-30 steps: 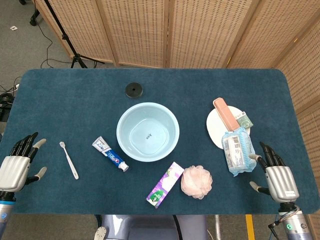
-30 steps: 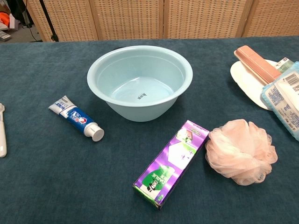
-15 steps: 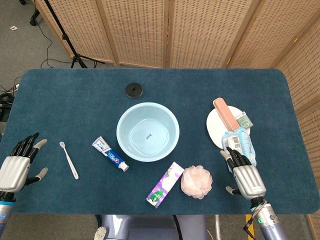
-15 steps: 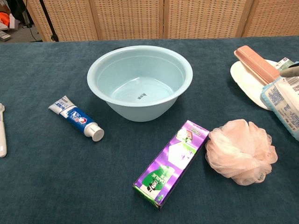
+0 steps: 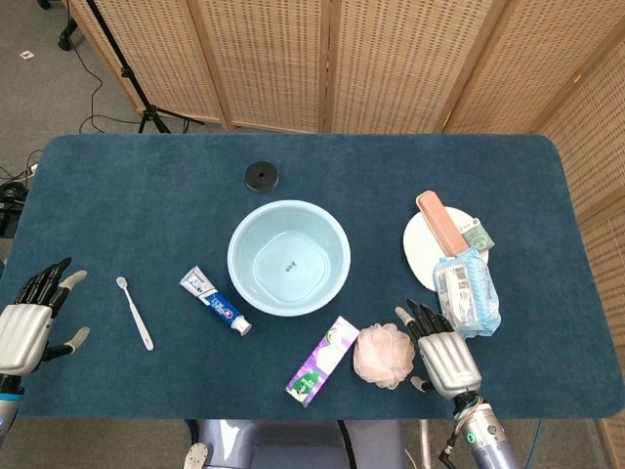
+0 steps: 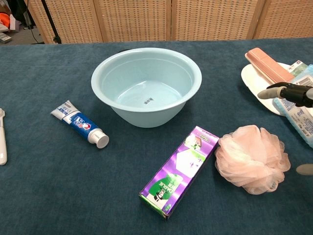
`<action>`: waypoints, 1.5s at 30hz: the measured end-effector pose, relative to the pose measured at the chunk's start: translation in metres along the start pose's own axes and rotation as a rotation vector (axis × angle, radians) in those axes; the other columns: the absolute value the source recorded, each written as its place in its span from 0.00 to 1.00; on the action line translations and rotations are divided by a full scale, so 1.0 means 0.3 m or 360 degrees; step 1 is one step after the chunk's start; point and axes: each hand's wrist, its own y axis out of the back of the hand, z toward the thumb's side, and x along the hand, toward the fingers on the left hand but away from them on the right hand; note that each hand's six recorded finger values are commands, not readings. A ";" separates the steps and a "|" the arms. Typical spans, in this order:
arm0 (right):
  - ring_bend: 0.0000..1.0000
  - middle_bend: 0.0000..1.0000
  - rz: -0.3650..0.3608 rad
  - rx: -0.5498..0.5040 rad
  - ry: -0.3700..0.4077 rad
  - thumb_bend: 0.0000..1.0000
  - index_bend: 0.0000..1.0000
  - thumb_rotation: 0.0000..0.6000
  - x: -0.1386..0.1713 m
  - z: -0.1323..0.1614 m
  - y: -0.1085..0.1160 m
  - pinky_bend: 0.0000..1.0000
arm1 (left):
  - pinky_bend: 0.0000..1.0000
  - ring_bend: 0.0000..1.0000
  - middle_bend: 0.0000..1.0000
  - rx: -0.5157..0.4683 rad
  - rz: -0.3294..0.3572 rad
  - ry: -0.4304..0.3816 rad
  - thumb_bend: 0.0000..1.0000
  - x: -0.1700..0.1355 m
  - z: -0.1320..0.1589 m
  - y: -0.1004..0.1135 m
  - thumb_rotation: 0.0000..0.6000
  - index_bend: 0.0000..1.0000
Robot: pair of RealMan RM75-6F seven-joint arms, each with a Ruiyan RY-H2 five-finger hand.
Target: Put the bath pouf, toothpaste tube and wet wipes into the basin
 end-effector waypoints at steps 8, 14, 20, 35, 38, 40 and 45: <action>0.00 0.00 0.0058 0.0000 0.0053 0.05 0.06 1.00 -0.031 0.080 -0.039 0.14 | 0.12 0.00 0.00 -0.0026 0.0011 0.0006 0.26 -0.003 -0.008 0.018 1.00 0.15; 0.00 0.00 0.0117 0.0012 0.0078 0.05 0.06 1.00 -0.068 0.116 -0.080 0.14 | 0.09 0.00 0.00 -0.0026 0.0014 0.0003 0.26 -0.004 -0.007 0.021 1.00 0.15; 0.00 0.00 0.0151 0.0012 0.0106 0.05 0.08 1.00 -0.105 0.146 -0.111 0.14 | 0.09 0.00 0.00 -0.0021 0.0013 0.0005 0.26 -0.003 -0.007 0.019 1.00 0.15; 0.38 0.39 0.0050 0.0012 0.0094 0.13 0.62 1.00 -0.137 0.161 -0.133 0.42 | 0.09 0.00 0.00 -0.0019 0.0013 -0.0002 0.26 -0.004 -0.002 0.017 1.00 0.15; 0.44 0.45 0.0045 0.0014 0.0093 0.15 0.66 1.00 -0.137 0.162 -0.135 0.45 | 0.09 0.00 0.00 -0.0018 0.0014 -0.0004 0.26 -0.004 -0.001 0.017 1.00 0.15; 0.47 0.48 0.0041 0.0018 0.0090 0.16 0.68 1.00 -0.137 0.160 -0.133 0.47 | 0.09 0.00 0.00 -0.0018 0.0015 -0.0004 0.26 -0.005 -0.001 0.017 1.00 0.15; 0.49 0.50 0.0010 0.0027 0.0076 0.16 0.69 1.00 -0.138 0.150 -0.114 0.49 | 0.09 0.00 0.00 -0.0019 0.0014 -0.0004 0.26 -0.005 -0.001 0.016 1.00 0.15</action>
